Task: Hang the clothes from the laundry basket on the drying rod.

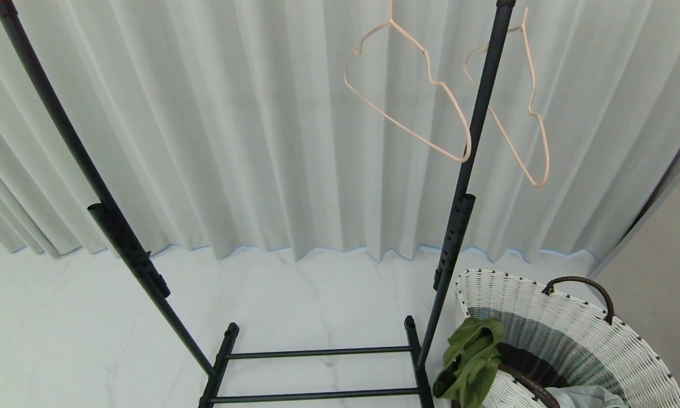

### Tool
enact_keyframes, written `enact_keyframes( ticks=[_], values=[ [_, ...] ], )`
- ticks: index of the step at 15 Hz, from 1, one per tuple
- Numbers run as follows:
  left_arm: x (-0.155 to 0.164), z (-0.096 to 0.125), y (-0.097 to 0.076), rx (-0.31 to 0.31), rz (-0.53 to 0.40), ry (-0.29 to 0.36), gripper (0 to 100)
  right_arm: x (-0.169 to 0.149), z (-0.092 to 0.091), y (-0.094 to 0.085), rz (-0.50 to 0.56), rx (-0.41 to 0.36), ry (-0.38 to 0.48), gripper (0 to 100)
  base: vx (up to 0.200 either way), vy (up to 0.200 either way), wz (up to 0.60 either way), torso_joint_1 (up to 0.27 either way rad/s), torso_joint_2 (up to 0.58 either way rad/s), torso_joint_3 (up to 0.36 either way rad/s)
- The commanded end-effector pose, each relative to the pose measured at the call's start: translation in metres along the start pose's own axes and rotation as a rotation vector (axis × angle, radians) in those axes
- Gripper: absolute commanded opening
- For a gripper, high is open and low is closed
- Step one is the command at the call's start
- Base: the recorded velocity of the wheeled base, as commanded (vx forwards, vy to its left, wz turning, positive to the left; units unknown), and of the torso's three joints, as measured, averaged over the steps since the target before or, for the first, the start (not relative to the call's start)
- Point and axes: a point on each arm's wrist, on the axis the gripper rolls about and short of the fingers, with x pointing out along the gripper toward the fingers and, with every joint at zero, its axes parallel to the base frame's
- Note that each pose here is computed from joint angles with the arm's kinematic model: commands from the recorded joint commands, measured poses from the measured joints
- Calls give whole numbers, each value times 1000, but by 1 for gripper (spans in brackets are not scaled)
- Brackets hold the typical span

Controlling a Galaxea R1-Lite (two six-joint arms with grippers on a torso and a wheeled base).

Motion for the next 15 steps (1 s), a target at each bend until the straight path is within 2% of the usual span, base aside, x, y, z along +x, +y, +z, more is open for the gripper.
enact_keyframes(
  ticks=[1,7,8,11,12,13,15],
  values=[
    [0,0,0,0,1,0,100,0,0,0,0,-5,0,100,0,0,0,0,0,0],
    [0,0,0,-1,1,0,100,0,0,0,0,18,0,100,0,0,0,-72,218,138],
    [0,0,0,0,1,0,100,0,0,0,3,-12,1,100,0,0,0,-17,51,32],
    [0,0,0,0,1,0,100,0,1,0,0,-23,-14,100,0,0,0,0,0,0],
    [0,0,0,0,1,0,100,-1,6,0,10,-25,-37,100,0,0,0,0,0,0],
    [0,0,0,0,1,0,100,-5,31,1,53,-20,-73,100,0,0,0,0,0,0],
    [0,0,0,0,1,0,100,2,48,1,79,-54,23,100,0,0,0,0,0,0]
  ],
)
